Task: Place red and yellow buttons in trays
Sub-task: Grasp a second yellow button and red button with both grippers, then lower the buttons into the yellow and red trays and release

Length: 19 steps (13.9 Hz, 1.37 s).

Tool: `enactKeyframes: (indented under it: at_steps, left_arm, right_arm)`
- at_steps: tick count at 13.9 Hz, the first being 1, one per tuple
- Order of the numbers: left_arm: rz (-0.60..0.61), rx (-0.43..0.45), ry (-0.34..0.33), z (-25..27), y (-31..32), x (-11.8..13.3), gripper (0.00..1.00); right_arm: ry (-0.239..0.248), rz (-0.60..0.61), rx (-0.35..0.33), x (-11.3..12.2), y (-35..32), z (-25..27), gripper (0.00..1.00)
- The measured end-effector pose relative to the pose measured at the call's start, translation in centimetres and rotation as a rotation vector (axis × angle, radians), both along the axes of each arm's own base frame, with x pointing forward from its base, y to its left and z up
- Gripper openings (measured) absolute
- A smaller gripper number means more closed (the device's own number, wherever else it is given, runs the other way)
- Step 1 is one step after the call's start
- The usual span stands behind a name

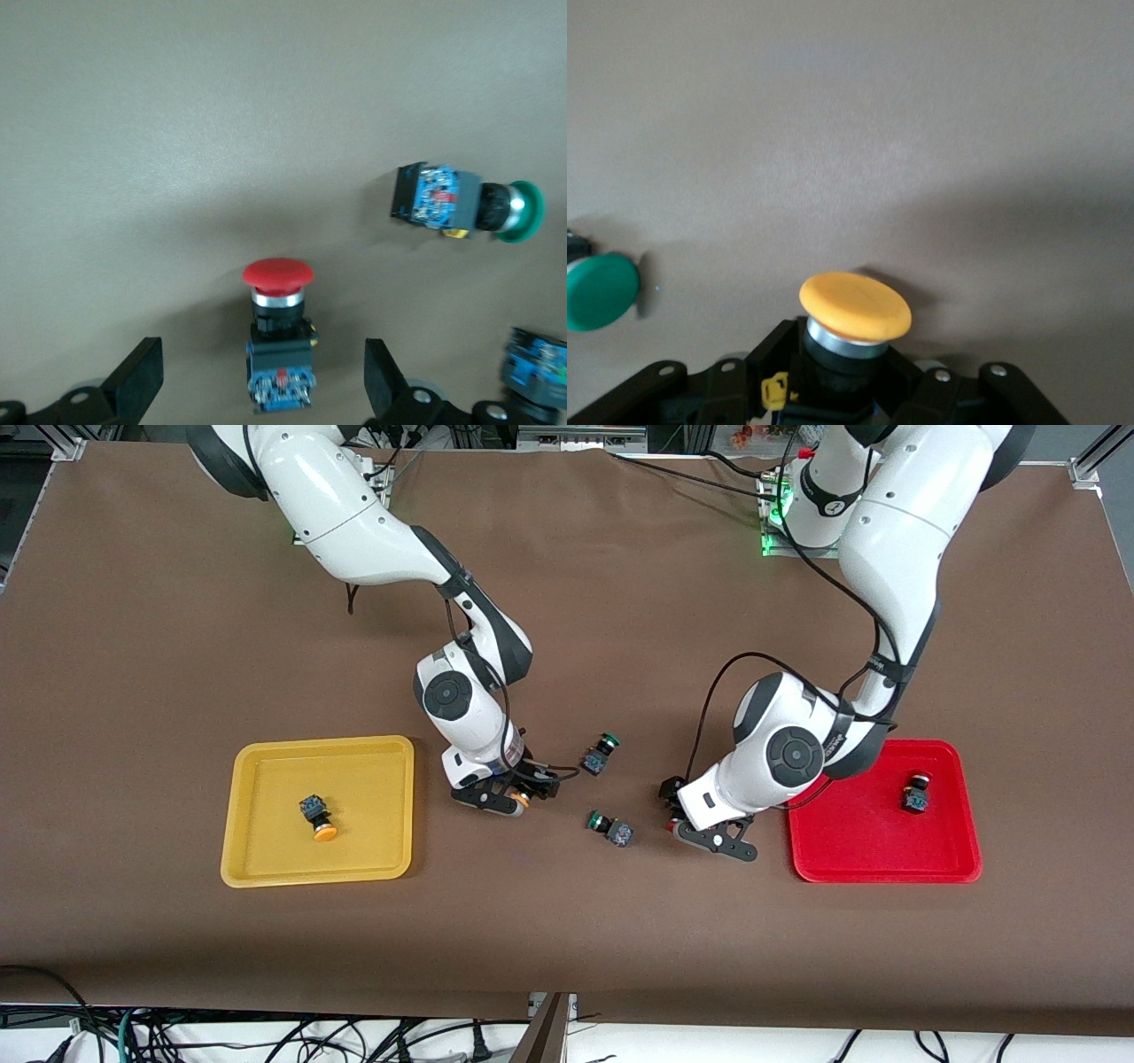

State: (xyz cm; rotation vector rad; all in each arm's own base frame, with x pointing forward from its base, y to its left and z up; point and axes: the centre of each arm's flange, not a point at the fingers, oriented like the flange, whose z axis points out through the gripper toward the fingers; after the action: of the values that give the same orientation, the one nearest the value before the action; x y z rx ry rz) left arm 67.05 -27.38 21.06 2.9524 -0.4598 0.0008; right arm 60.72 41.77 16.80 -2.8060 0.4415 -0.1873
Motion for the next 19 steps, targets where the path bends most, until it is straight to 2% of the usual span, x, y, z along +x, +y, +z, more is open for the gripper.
enactKeyframes:
  at_steps: [3,7,10,12,13,15,19]
  left_arm:
    - [-0.02,0.03,0.007,-2.0,-0.2,-0.4,1.0]
    - [0.012,0.059,0.02,-3.1,-2.5,-1.6,1.0]
    - [0.013,0.085,0.012,-3.3,-3.4,-2.0,0.71]
    - [0.024,0.09,0.004,-3.1,-2.7,-1.5,0.49]
    - [0.035,0.091,-0.003,-2.8,-2.1,-1.0,0.42]
    - [0.078,0.094,-0.011,-1.4,0.6,0.7,0.42]
    - [0.207,0.126,0.019,4.8,10.5,3.3,0.42]
  right_arm:
    - [0.014,0.053,-0.051,2.3,-2.9,1.8,0.37]
    - [0.069,0.217,-0.133,6.3,-12.0,6.6,0.37]
    - [0.13,0.378,-0.178,8.4,-21.8,7.8,0.38]
    - [0.17,0.405,-0.175,8.5,-27.3,6.2,0.4]
    - [0.194,0.392,-0.157,8.0,-28.5,5.0,0.46]
    - [0.221,0.376,-0.121,6.9,-28.2,3.5,0.5]
    - [0.218,0.341,-0.11,6.8,-26.9,4.2,0.85]
